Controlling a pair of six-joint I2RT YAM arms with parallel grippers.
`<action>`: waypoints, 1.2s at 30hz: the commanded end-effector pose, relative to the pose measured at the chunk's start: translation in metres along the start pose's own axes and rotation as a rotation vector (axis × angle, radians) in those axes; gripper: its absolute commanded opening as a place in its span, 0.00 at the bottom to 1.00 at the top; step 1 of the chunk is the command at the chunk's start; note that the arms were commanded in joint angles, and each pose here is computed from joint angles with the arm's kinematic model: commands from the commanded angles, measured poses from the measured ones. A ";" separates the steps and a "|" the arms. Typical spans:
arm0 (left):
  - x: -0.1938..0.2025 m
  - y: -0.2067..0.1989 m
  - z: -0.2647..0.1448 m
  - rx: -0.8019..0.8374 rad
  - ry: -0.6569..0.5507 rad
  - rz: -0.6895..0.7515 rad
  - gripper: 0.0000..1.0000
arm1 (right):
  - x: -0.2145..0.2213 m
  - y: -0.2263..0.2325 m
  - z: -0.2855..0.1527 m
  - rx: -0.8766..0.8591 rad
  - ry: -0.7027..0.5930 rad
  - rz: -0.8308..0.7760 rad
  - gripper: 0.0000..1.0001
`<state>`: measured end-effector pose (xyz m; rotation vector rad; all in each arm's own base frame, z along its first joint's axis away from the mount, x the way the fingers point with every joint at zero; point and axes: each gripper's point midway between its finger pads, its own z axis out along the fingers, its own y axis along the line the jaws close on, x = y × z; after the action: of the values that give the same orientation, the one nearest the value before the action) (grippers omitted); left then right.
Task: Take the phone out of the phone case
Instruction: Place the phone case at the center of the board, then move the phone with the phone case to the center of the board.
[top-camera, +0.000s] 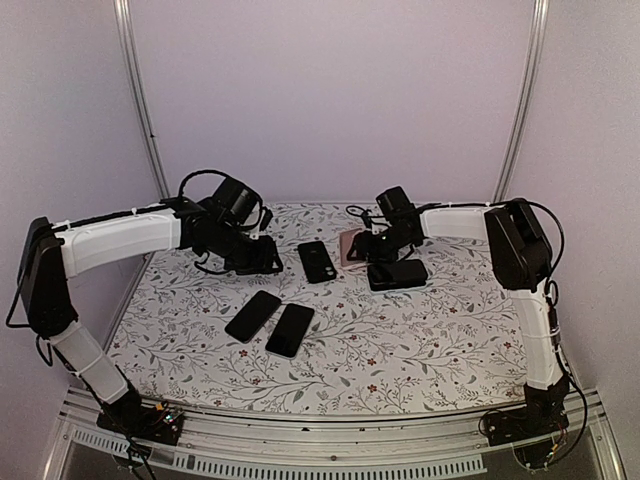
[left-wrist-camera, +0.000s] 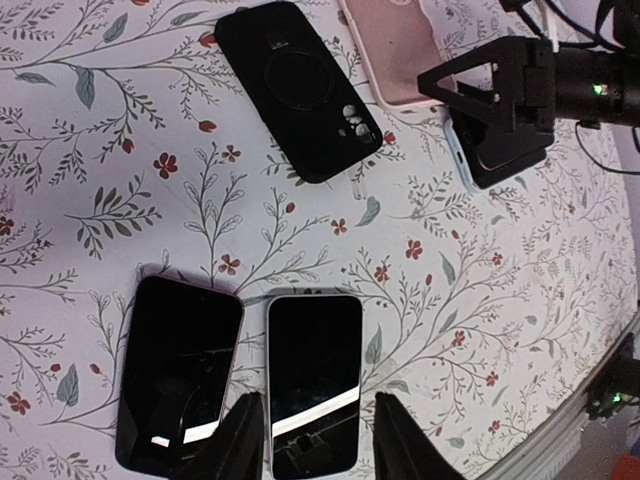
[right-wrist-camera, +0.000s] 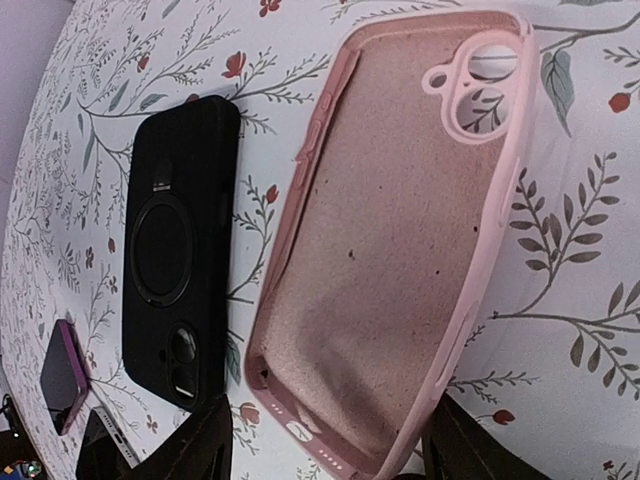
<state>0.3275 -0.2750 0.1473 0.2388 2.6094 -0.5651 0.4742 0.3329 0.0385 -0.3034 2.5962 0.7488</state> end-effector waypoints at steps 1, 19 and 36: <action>-0.006 -0.002 -0.009 0.027 -0.033 0.004 0.39 | 0.003 -0.022 -0.007 0.132 0.007 -0.011 0.69; -0.008 -0.005 -0.003 0.047 -0.029 -0.003 0.39 | -0.005 -0.025 -0.052 0.192 -0.070 -0.153 0.94; -0.007 -0.005 -0.002 0.057 -0.037 -0.004 0.38 | 0.038 -0.040 -0.047 -0.022 0.074 -0.160 0.98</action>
<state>0.3282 -0.2824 0.1494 0.2521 2.5898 -0.6202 0.4654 0.2665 0.0425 -0.4790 2.5690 0.6384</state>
